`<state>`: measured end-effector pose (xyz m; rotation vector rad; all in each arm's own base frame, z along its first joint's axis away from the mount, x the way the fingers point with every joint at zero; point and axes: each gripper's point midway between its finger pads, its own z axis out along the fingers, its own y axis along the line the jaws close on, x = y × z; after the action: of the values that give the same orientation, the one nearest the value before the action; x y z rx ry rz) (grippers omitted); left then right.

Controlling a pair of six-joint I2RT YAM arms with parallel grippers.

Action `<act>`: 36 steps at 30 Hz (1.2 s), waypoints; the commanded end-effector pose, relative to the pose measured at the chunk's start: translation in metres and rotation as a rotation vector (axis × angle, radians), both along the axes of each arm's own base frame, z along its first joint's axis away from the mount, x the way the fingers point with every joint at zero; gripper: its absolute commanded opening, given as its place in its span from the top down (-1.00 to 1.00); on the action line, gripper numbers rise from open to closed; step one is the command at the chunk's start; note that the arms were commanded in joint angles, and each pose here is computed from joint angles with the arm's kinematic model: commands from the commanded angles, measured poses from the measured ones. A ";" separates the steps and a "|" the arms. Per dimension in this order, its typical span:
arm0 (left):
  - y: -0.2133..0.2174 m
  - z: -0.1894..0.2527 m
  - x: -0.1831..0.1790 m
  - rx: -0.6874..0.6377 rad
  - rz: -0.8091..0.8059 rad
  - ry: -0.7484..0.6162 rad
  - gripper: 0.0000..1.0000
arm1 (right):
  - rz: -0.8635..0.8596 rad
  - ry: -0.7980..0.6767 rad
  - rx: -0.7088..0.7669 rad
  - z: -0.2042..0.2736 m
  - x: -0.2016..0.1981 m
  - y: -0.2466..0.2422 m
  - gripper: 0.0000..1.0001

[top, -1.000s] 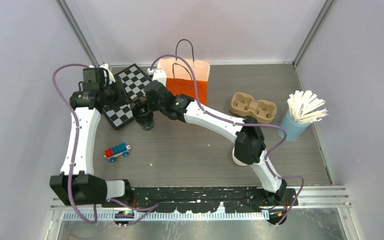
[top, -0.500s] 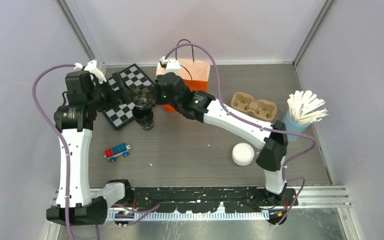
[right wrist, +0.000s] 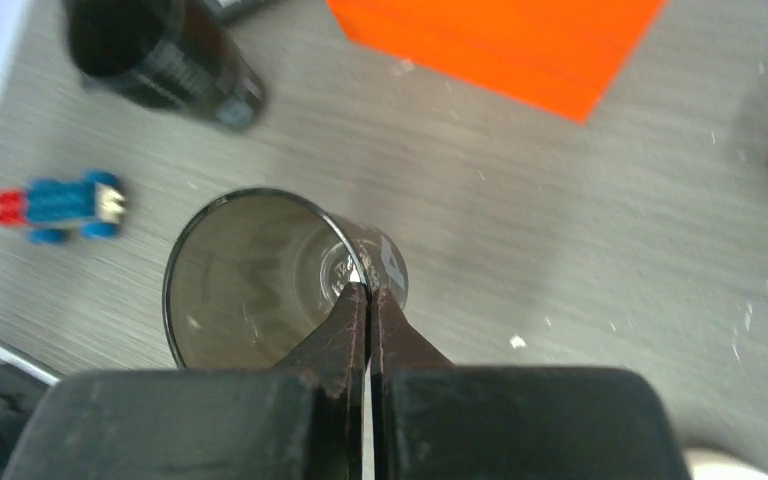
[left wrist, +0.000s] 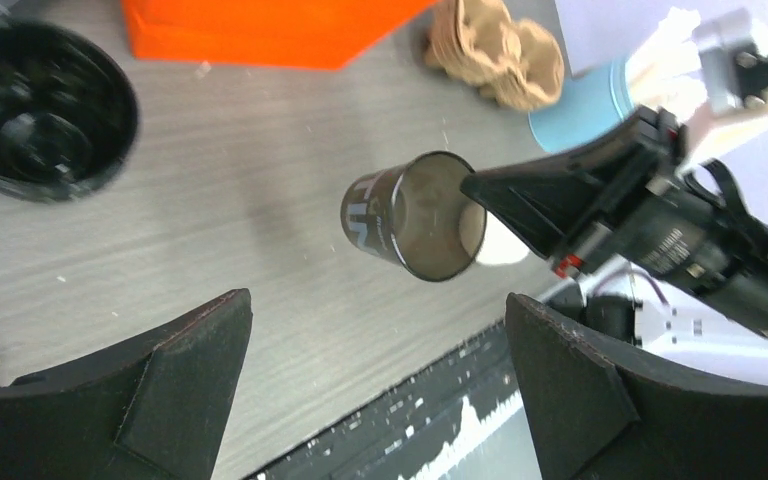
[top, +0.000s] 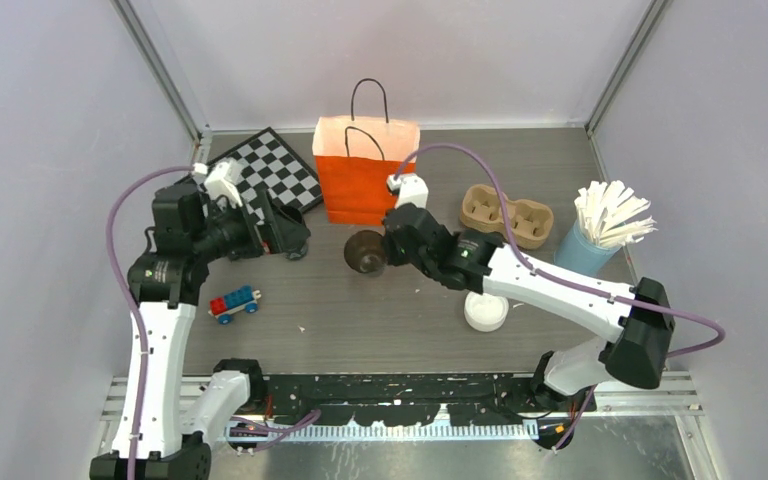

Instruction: Pack the takeout coffee

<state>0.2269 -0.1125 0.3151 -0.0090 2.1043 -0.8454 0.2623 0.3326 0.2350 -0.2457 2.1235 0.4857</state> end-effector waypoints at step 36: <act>-0.032 -0.097 -0.026 0.167 -0.190 0.019 -0.99 | -0.146 0.147 0.002 -0.081 -0.044 -0.074 0.18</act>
<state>0.1986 -0.1550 0.2153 0.2823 2.2496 -0.8653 0.2196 0.2785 0.1293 -0.1096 2.3054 0.4511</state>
